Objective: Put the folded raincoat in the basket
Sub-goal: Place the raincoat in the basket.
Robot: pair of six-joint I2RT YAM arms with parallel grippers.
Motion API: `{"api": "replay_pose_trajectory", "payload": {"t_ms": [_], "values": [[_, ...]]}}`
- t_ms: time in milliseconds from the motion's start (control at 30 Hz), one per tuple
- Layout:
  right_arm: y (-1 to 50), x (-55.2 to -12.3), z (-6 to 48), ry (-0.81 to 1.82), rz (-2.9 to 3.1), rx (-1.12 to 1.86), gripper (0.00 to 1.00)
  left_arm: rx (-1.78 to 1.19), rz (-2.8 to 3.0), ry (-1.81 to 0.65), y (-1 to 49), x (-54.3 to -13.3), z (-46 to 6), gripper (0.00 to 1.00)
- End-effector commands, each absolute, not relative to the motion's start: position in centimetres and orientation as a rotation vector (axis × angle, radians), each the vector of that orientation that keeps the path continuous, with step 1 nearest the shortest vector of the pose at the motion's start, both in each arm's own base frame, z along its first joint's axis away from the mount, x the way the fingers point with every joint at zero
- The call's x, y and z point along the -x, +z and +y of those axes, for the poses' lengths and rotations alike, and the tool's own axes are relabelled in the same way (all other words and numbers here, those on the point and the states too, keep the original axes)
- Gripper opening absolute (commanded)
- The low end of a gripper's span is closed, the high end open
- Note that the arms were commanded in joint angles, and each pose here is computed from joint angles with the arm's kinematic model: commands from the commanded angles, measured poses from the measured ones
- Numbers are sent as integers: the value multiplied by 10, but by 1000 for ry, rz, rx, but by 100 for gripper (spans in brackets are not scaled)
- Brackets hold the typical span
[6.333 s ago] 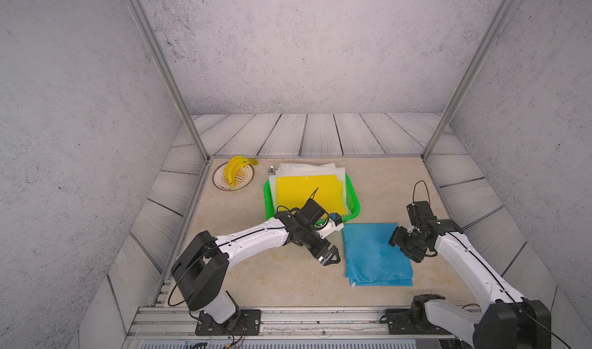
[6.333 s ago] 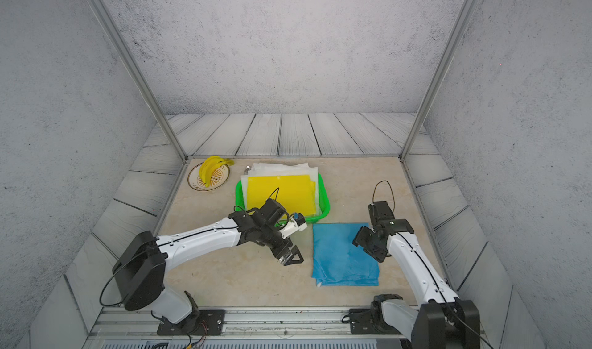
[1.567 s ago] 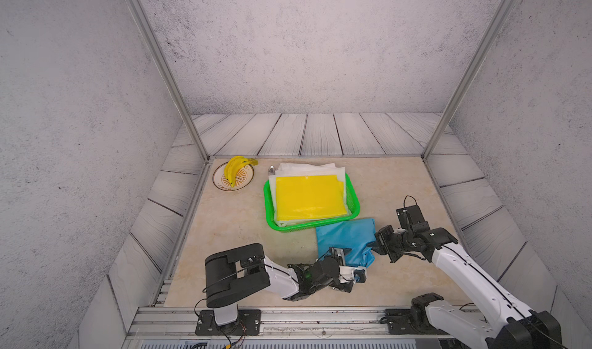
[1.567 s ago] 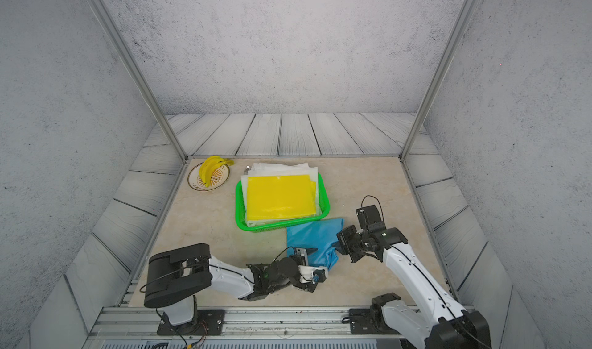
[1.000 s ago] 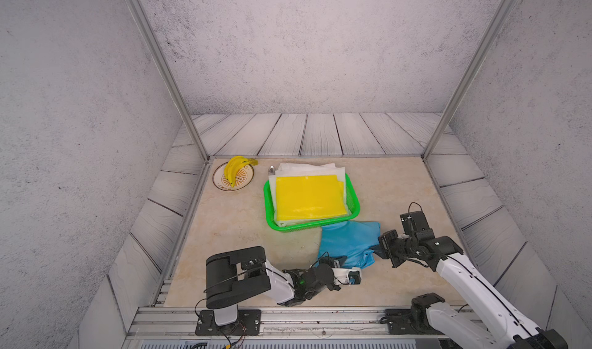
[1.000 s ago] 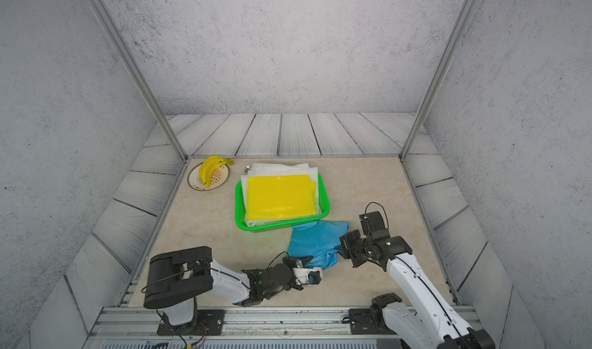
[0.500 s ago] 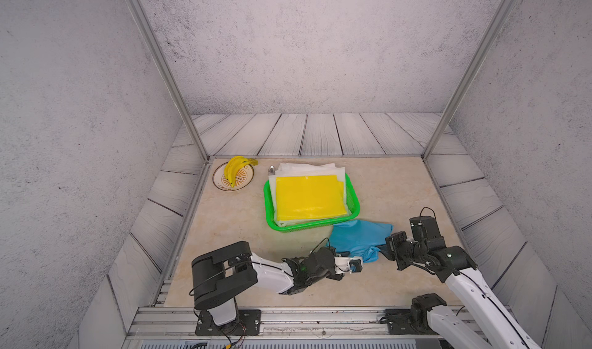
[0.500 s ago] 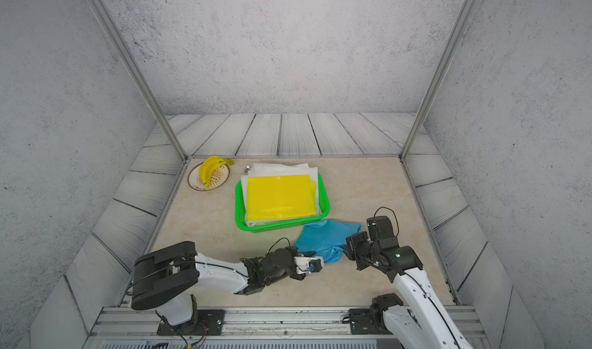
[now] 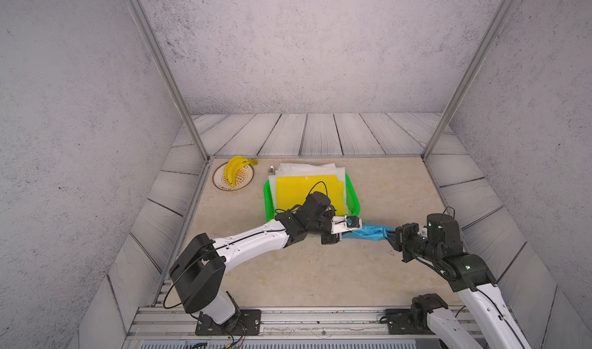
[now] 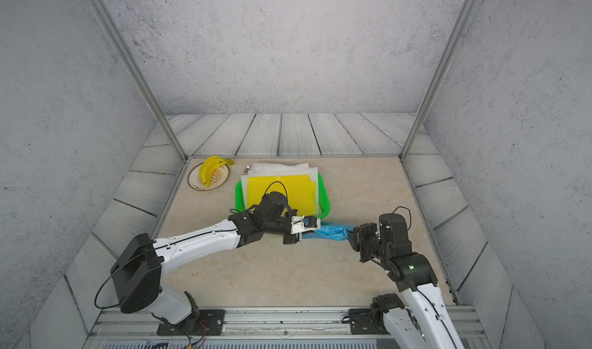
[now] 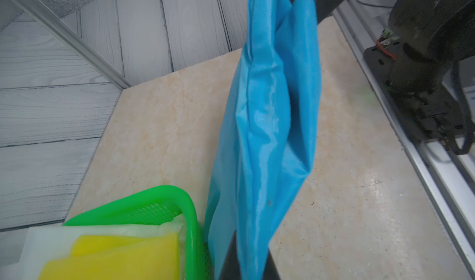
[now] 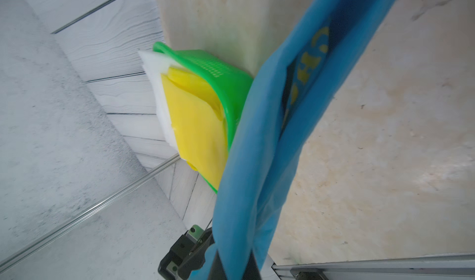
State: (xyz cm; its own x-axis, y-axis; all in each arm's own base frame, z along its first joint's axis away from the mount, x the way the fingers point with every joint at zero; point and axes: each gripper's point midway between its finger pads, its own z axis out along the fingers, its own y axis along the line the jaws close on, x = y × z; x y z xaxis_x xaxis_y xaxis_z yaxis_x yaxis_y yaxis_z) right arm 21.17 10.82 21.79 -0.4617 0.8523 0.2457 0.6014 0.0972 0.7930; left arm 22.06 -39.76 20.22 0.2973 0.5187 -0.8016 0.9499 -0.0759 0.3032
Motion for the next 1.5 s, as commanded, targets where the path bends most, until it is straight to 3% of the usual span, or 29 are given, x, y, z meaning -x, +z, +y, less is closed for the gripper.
{"api": "replay_pose_trajectory", "payload": {"t_ms": [0,133,333,1000,1267,1467], "values": [[232,-231,83,1203,1941,-1489,0,-1866,1414,-787,215,-190,-356,0],[240,-252,98,1316,1940,-1451,0,-1856,1480,-781,240,-194,-332,0],[260,-286,124,1470,1976,-1325,0,-1790,1564,-563,267,-223,-294,0],[356,-430,217,1758,2004,-920,0,-1447,1559,139,379,-355,-215,0],[337,-496,263,1878,2062,-776,0,-1347,1595,349,344,-413,-197,0],[319,-523,277,1917,2077,-646,0,-1358,1593,350,302,-428,-194,0]]}}
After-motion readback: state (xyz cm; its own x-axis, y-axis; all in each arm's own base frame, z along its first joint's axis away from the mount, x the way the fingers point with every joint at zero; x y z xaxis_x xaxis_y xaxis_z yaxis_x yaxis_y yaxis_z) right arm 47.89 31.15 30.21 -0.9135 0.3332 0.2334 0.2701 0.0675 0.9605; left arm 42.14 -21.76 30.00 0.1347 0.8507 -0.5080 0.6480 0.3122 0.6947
